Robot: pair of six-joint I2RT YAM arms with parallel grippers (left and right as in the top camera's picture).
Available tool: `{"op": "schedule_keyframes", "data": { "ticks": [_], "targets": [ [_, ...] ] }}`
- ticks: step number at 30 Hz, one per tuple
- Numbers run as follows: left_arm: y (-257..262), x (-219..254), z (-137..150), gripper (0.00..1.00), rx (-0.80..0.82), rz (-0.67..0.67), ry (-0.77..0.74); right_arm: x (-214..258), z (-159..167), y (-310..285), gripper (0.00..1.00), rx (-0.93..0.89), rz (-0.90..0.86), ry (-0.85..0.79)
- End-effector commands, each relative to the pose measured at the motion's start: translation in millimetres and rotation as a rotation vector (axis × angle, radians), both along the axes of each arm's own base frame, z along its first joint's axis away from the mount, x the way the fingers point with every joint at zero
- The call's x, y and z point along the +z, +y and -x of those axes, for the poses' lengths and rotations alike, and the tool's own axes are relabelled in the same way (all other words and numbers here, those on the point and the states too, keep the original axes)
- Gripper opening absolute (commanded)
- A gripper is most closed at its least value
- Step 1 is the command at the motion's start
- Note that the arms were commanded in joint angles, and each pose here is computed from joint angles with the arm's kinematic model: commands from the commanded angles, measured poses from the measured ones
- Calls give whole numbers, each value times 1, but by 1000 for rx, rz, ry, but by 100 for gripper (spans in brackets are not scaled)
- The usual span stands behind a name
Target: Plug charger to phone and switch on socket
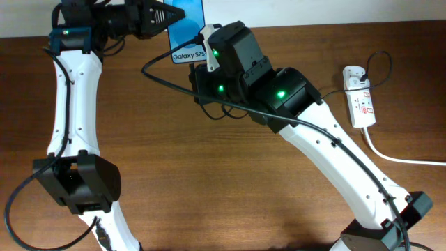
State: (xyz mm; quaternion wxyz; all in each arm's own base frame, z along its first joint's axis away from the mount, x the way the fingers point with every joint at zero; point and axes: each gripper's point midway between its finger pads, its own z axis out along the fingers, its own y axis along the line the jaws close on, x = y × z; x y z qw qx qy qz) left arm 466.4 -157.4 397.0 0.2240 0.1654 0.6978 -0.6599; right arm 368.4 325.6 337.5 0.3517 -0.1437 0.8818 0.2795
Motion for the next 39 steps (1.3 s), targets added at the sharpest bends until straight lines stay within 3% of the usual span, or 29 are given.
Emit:
{"op": "schedule_keyframes", "data": {
  "ticks": [1,14,17,18,24,29,33,39],
  "targets": [
    [-19,15,25,0,-107,28,-37,28,-19,-1,7,-32,-53,-106],
    [-19,15,25,0,-107,27,-49,37,-21,-4,12,-44,-51,-136],
    [-19,15,25,0,-107,27,-49,36,-20,-4,30,-43,-49,-131],
    [-19,15,24,0,-107,27,-49,34,-19,-5,45,-45,-44,-122],
    [-19,14,21,0,-86,17,-53,33,-14,-9,83,-49,-36,-102],
    [-19,14,21,0,-85,17,-54,23,-16,-35,91,-176,36,-70],
    [-17,11,14,0,-50,0,-85,5,-18,-84,94,-301,51,77],
    [-1,0,-14,0,110,-66,-77,28,17,-69,99,84,-5,37]
  ]
}}
